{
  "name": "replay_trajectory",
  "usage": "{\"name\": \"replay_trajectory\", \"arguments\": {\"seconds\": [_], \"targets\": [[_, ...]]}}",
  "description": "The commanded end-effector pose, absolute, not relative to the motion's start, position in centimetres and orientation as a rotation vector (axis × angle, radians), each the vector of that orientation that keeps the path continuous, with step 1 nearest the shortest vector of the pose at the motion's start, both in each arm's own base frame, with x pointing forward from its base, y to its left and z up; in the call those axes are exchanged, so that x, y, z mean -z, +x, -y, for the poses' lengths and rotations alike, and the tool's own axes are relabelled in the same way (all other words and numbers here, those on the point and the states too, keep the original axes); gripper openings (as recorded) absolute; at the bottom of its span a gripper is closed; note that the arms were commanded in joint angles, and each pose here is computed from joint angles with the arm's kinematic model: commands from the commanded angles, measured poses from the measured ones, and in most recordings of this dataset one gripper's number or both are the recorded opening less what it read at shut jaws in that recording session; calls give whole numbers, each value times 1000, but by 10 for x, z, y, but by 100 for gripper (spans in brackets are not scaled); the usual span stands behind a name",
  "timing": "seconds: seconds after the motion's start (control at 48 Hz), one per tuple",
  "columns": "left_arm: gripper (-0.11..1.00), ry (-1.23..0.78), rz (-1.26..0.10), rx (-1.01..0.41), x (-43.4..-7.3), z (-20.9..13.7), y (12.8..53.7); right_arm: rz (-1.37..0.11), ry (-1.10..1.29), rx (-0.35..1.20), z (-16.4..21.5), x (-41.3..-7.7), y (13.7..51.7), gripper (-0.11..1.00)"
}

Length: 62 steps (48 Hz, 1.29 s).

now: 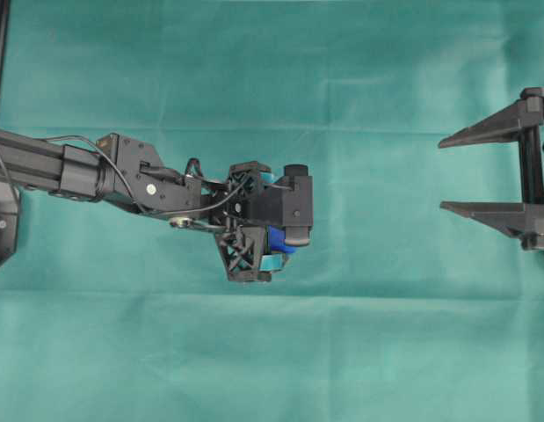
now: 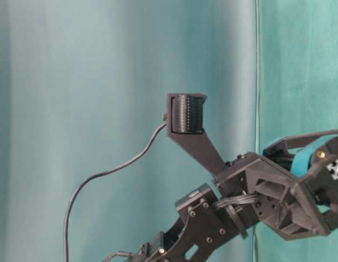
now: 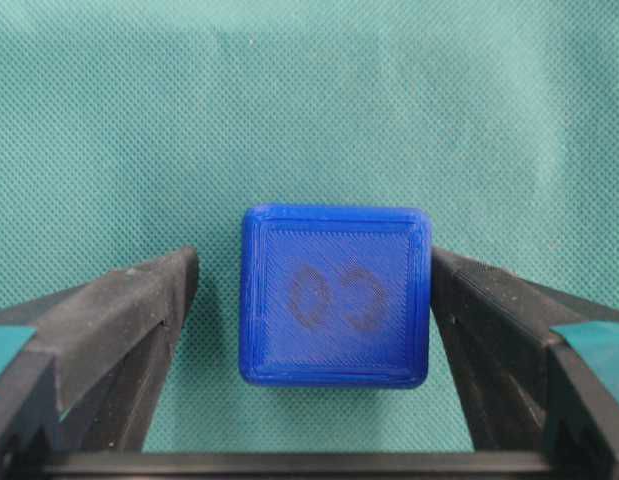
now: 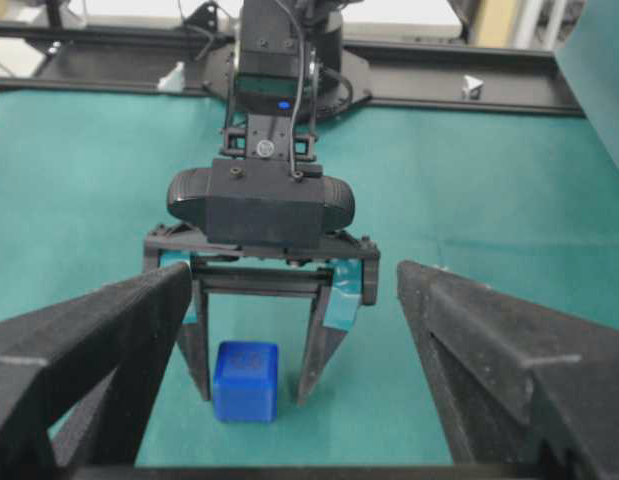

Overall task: Handover the blue block to the right arm after grasping it with the left arm, then place it in the designated position.
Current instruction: 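Lift the blue cube with the left gripper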

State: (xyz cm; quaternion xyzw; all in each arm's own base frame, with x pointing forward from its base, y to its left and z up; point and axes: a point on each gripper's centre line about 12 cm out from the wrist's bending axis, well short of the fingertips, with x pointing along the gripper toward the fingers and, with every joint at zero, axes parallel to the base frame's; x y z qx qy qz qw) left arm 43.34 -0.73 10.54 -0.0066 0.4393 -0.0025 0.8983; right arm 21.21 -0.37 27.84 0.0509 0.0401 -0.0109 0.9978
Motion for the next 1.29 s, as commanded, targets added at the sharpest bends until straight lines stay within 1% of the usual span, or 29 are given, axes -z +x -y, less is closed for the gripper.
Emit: {"name": "replay_trajectory", "arguments": {"seconds": [0.0, 0.396, 0.5, 0.521, 0.583, 0.687, 0.708, 0.729, 1.021, 1.271], "targets": [[100, -13, -879, 5, -114, 7, 436, -59, 103, 22, 4, -287, 215, 93], [99, -13, -881, 6, -113, 7, 436, -59, 102, 22, 4, -287, 215, 93], [96, -11, -881, 10, -113, 9, 436, -59, 103, 22, 4, -287, 215, 93], [95, -12, -882, 10, -113, 9, 436, -59, 102, 22, 4, -287, 215, 93], [83, -7, -881, 15, -113, 11, 436, -59, 102, 22, 4, -287, 215, 93], [54, -8, -881, 14, -113, 11, 435, -60, 103, 22, 4, -287, 215, 93], [48, -8, -882, 14, -113, 11, 435, -59, 102, 22, 4, -287, 215, 93], [46, -7, -879, 15, -114, 11, 435, -60, 102, 22, 4, -287, 215, 93], [47, -7, -876, 15, -113, 11, 434, -59, 102, 22, 4, -287, 215, 93], [47, -10, -850, 14, -123, 11, 435, -62, 102, 22, 4, -286, 214, 93]]}}
